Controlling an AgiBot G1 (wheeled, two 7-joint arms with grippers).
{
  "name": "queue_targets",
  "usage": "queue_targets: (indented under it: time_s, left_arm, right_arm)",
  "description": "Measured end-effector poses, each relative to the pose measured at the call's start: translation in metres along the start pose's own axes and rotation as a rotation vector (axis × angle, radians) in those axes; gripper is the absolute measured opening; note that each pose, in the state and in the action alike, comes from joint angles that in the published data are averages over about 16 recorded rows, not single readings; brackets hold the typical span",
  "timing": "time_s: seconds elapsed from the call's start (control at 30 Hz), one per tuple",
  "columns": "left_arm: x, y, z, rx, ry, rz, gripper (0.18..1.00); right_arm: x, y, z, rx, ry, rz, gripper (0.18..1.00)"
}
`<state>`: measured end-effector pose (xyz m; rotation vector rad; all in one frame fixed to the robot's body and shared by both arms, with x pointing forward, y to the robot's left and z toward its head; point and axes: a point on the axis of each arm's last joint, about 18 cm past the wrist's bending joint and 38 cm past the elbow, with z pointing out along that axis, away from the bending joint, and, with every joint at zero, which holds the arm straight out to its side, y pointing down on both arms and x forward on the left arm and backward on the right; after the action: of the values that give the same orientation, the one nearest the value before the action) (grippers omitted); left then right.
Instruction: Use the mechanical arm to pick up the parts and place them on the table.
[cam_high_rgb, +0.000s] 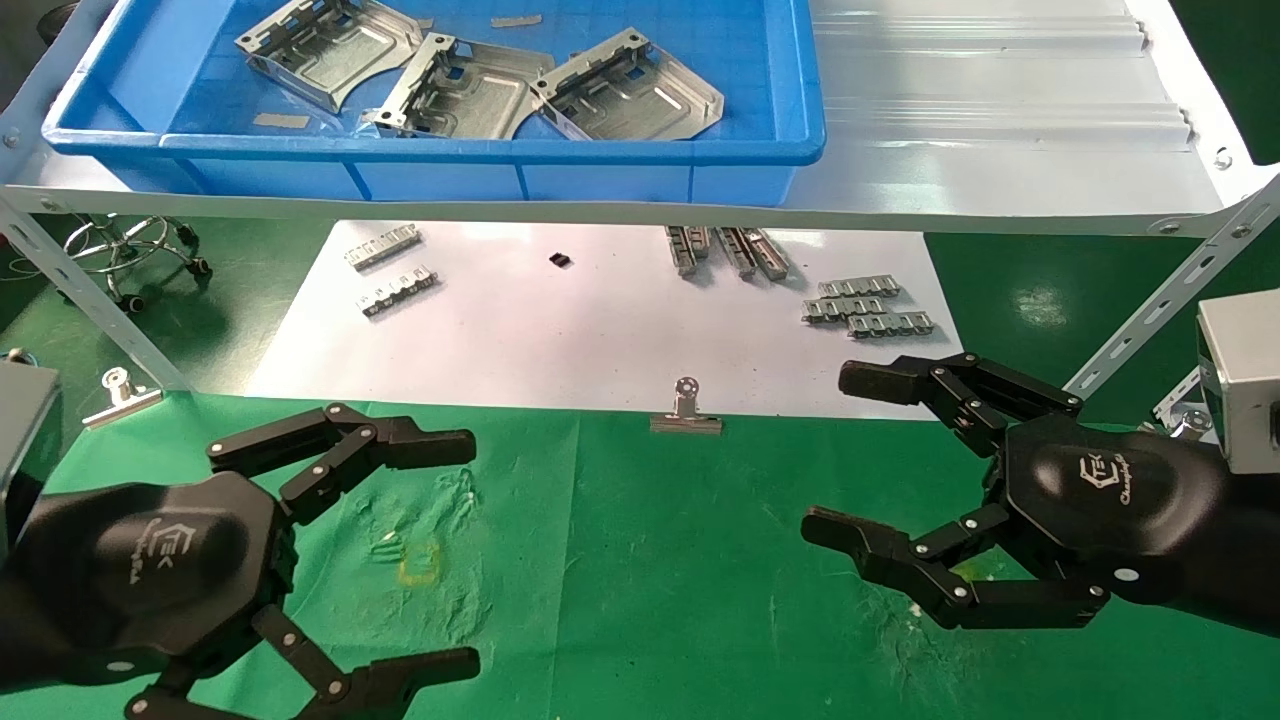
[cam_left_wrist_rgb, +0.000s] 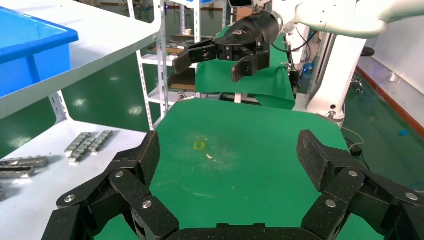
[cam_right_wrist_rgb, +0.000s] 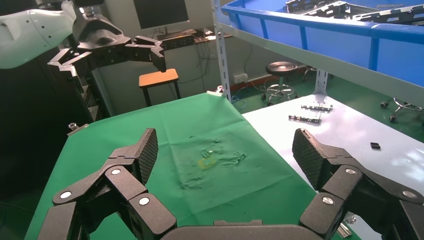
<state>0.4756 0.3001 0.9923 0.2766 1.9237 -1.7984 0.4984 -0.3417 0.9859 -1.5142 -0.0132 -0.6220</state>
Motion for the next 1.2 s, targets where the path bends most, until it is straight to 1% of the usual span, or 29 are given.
queue_targets:
  time_s: [0.6, 0.77, 0.97, 1.2]
  left_arm:
    - [0.0, 0.0, 0.0, 0.0, -0.001, 0.0, 1.001]
    - [-0.005, -0.001, 0.001, 0.007, -0.017, -0.001, 1.001]
    - [-0.021, -0.004, 0.007, 0.028, -0.069, 0.009, 1.001]
    - [-0.057, -0.015, 0.017, 0.072, -0.164, 0.041, 1.001]
  right_arm:
    - [0.0, 0.0, 0.0, 0.0, 0.0, 0.0, 1.001]
    - [0.0, 0.0, 0.0, 0.0, 0.0, 0.0, 1.0]
    - [0.0, 0.0, 0.0, 0.0, 0.0, 0.0, 0.986]
    - [0.0, 0.0, 0.0, 0.0, 0.0, 0.0, 0.942]
